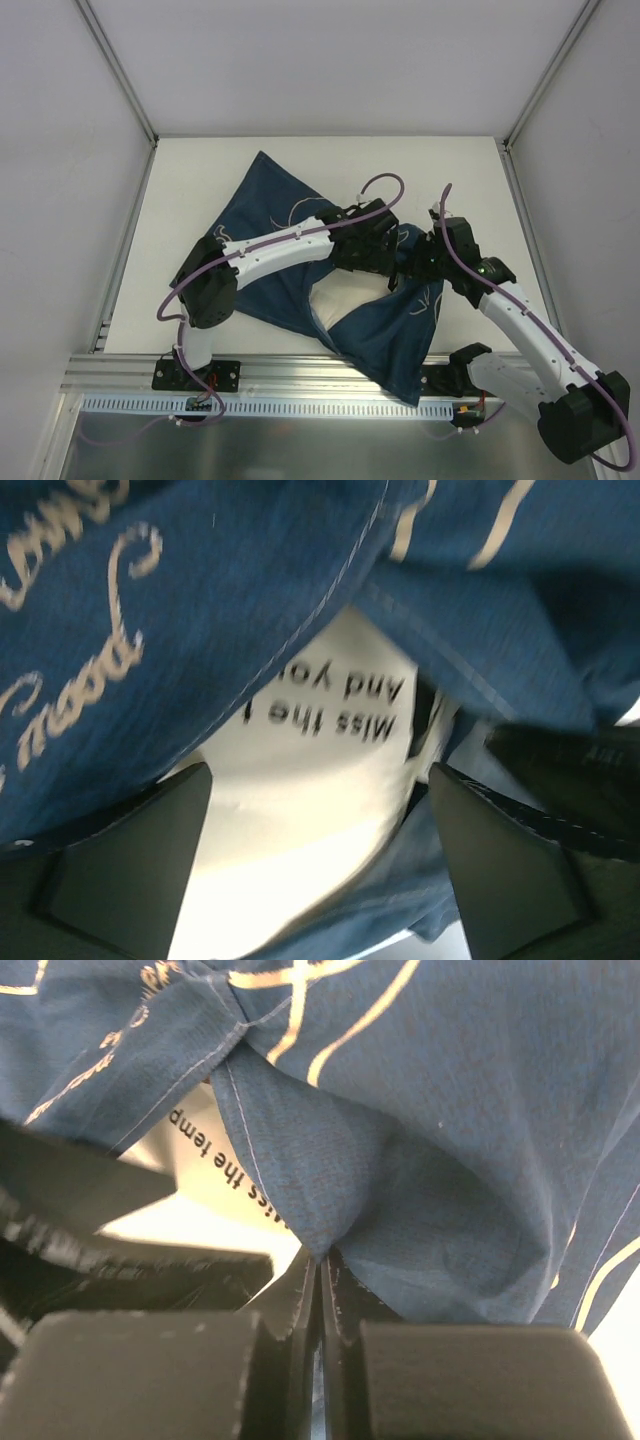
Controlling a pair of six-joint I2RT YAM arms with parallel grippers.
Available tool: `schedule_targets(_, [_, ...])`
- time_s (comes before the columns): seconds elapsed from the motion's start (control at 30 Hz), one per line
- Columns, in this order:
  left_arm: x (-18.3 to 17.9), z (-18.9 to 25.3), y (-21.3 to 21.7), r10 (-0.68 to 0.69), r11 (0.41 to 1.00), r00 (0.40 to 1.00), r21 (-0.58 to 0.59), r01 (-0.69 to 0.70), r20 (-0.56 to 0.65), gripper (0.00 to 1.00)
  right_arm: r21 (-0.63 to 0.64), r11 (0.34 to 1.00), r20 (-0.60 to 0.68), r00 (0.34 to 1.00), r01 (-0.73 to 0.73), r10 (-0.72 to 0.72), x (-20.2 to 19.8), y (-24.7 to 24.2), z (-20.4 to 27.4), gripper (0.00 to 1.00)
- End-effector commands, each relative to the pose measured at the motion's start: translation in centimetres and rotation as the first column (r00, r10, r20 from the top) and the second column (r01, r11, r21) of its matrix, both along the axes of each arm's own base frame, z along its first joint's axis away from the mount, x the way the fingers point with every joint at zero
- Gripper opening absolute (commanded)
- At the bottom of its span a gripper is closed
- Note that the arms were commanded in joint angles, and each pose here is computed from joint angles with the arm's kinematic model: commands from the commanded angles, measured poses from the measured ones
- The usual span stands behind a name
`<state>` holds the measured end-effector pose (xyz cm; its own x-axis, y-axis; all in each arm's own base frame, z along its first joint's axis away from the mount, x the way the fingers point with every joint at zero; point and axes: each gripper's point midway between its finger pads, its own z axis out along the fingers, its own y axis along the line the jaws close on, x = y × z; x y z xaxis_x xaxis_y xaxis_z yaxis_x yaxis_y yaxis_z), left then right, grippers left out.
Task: Remove the pillowcase from the pillow
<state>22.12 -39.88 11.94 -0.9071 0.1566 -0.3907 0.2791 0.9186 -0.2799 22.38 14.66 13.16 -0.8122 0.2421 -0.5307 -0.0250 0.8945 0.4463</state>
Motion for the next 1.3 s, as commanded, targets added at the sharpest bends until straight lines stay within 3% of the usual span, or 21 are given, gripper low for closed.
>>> schedule_targets(0.0, [1.4,0.5,-1.3,0.013,1.0,0.999,-0.013,-0.013,0.034,0.93,0.024,1.0,0.0,1.0,0.006,-0.006,-0.8,-0.3,0.7,0.01])
schedule_targets(0.07, [1.2,-0.7,-1.9,-0.004,1.0,1.0,0.002,0.004,0.015,0.99,0.02,1.0,0.011,1.0,0.011,-0.011,-0.8,-0.5,0.9,0.01])
schedule_targets(0.27, [-0.5,-6.8,-0.5,0.04,0.991,0.997,0.13,-0.031,-0.065,0.99,0.015,1.0,0.014,1.0,0.026,-0.026,-1.1,-1.0,1.0,0.01])
schedule_targets(0.37, [-0.8,-8.4,0.0,0.051,0.986,0.995,0.165,-0.036,-0.088,0.88,0.017,0.999,0.011,0.999,0.033,-0.034,-1.1,-1.1,0.8,0.01])
schedule_targets(0.47, [-1.1,-8.8,-0.2,0.037,0.986,0.994,0.165,-0.019,-0.104,0.38,0.011,0.999,0.004,0.999,0.04,-0.04,-1.1,-1.2,0.7,0.01])
schedule_targets(0.5, [-1.2,-8.3,-0.3,0.028,0.988,0.993,0.151,-0.011,-0.111,0.0,0.006,0.999,0.006,0.999,0.043,-0.043,-1.0,-1.3,0.7,0.01])
schedule_targets(0.63, [-1.6,-5.1,0.1,0.001,0.998,0.991,0.064,0.008,-0.137,0.0,-0.025,0.998,0.019,0.998,0.055,-0.054,-0.6,-2.2,1.1,0.01])
schedule_targets(0.7, [-1.6,-1.4,0.5,-0.01,1.0,0.996,-0.005,0.01,-0.086,0.0,-0.032,0.998,0.028,0.998,0.059,-0.059,-0.3,-2.4,1.9,0.01])
schedule_targets(0.8, [-2.1,0.2,2.8,-0.005,0.999,0.998,-0.039,0.002,-0.068,0.0,-0.041,0.997,0.054,0.997,0.06,-0.057,0.3,-2.7,3.2,0.01])
schedule_targets(1.0, [-5.3,0.4,5.1,-0.03,0.994,0.989,-0.106,0.015,-0.143,0.0,-0.042,0.996,0.101,0.992,0.083,-0.079,2.3,-2.9,5.6,0.01])
schedule_targets(1.27, [-6.8,3.6,7.5,-0.01,0.967,0.998,-0.253,-0.007,-0.064,0.0,-0.092,0.987,0.062,0.99,0.128,-0.123,4.6,-4.6,4.3,0.01])
